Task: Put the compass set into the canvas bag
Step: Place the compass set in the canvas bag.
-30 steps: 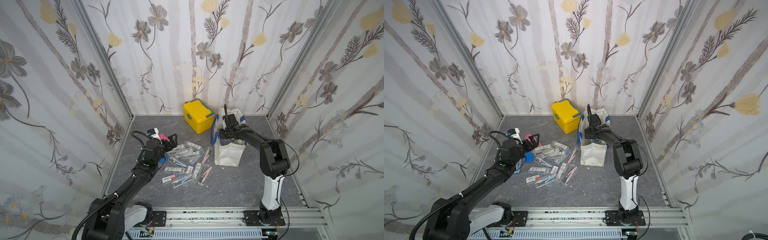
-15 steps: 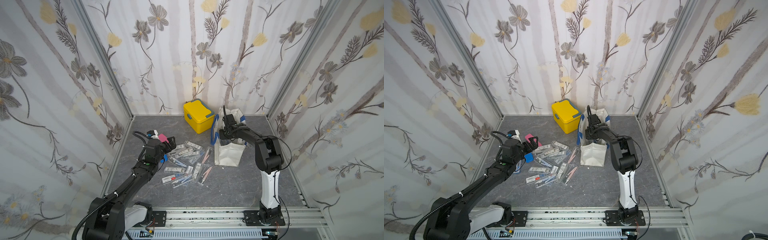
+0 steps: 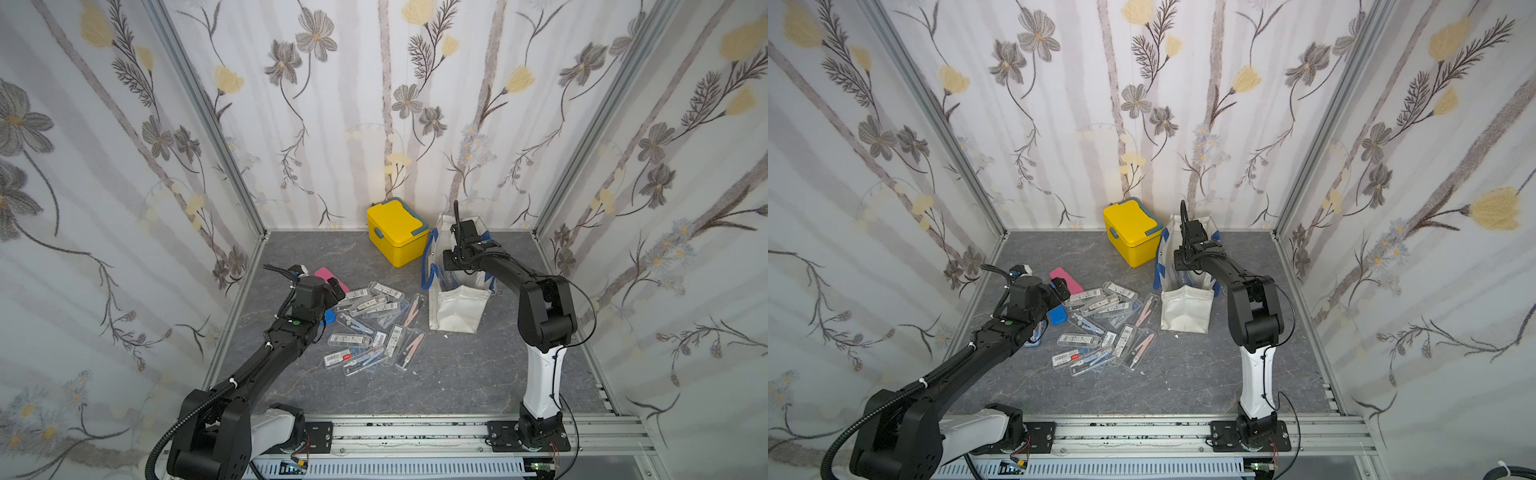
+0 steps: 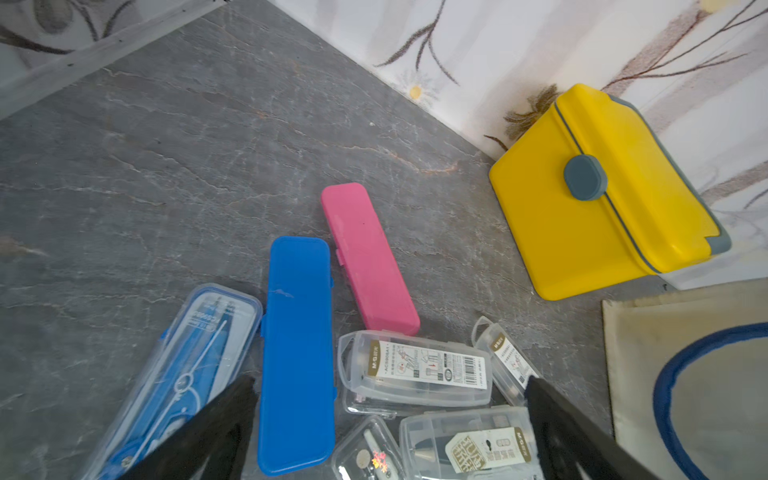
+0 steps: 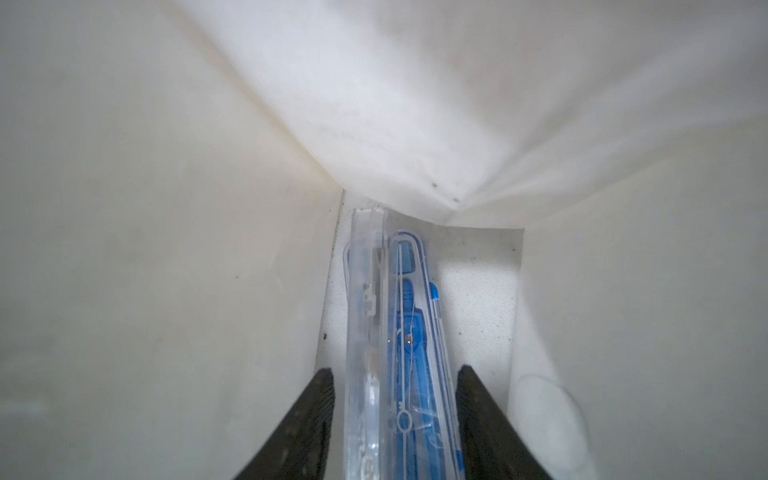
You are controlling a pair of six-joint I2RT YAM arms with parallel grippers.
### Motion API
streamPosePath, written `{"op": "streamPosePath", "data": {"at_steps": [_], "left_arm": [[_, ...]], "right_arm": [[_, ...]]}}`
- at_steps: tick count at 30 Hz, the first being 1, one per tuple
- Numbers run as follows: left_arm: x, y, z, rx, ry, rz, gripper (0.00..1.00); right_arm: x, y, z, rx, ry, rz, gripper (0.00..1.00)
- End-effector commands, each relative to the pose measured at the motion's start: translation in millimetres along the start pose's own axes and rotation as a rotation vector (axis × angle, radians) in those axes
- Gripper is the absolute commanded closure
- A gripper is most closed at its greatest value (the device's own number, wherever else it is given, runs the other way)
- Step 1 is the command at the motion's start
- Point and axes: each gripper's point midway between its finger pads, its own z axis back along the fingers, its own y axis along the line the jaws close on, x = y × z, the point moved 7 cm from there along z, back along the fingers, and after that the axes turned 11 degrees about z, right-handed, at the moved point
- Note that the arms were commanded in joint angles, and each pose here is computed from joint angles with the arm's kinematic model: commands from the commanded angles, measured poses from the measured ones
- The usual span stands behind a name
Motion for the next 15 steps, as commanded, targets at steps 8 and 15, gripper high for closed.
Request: {"op": "streamPosePath", "data": {"at_steps": [8, 15], "left_arm": [[11, 22, -9, 0.209, 0.024, -0.067, 0.0], [8, 41, -25, 0.401, 0.127, -0.203, 0.0]], "right_arm": [[29, -4, 66, -0.008, -0.176, 0.024, 0.39], [35, -3, 116, 0.0, -0.345, 0.022, 0.14]]}}
